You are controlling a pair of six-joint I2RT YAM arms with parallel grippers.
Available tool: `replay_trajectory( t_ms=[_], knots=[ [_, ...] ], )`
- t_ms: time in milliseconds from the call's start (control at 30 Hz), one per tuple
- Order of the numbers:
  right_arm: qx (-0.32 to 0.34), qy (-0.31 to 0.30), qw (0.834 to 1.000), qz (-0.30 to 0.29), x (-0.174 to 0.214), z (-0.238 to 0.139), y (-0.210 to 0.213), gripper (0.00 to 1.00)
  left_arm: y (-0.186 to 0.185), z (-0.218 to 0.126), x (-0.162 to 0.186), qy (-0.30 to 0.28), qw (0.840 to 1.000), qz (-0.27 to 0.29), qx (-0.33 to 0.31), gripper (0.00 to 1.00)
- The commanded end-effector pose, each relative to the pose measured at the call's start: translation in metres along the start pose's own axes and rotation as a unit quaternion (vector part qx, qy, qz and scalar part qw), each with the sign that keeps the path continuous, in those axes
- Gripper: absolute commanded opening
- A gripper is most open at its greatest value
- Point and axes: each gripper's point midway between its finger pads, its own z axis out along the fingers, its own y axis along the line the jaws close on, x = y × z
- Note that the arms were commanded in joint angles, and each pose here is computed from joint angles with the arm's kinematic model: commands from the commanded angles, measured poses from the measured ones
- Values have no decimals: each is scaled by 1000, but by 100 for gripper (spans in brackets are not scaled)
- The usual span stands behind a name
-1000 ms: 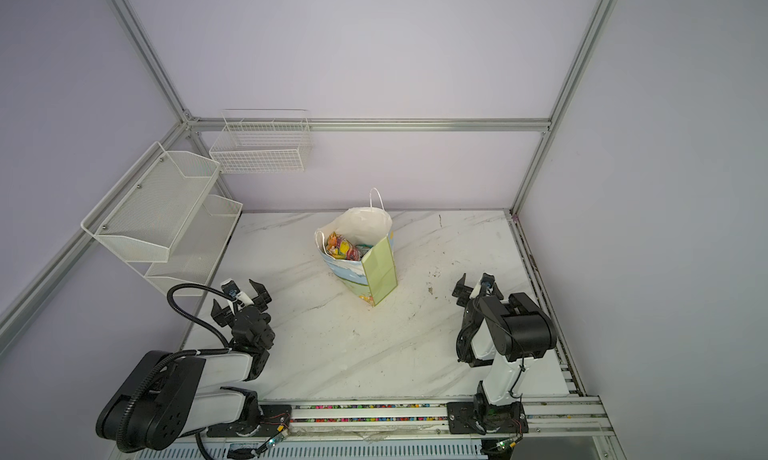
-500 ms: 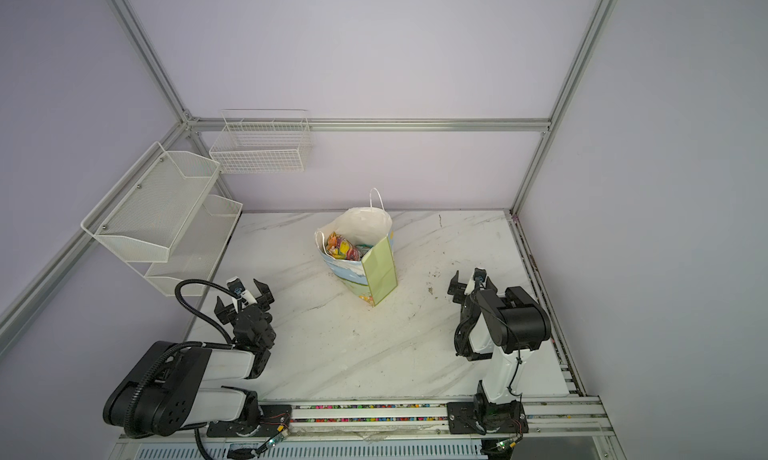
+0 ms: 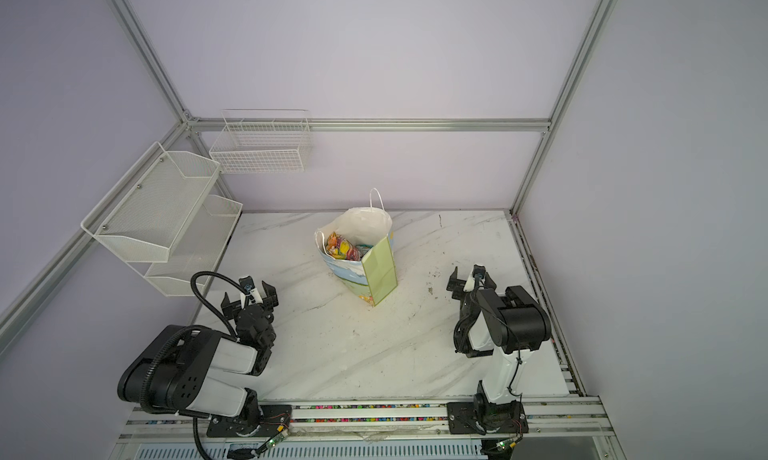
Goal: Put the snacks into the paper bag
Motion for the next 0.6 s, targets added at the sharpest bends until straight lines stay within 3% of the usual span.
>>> replay_trajectory(
  t_ms=[0,200,333,400,567],
  knots=[
    [-4,-91,996,17,-49,-1,2,97,5,0,-32,-56,998,-35,-3,100],
    [-3,-91,996,18,-49,-1,2,97,-6,-10,-40,-64,996,-53,36,100],
    [-2,-89,996,17,-48,0,2,97,-9,-6,-34,-27,996,-76,42,100],
    [-2,-89,996,18,-49,1,2,97,-22,-7,-34,-30,992,-90,86,100],
    [0,-87,996,18,-48,2,2,97,-25,-1,-30,-47,992,-88,75,100]
  ],
)
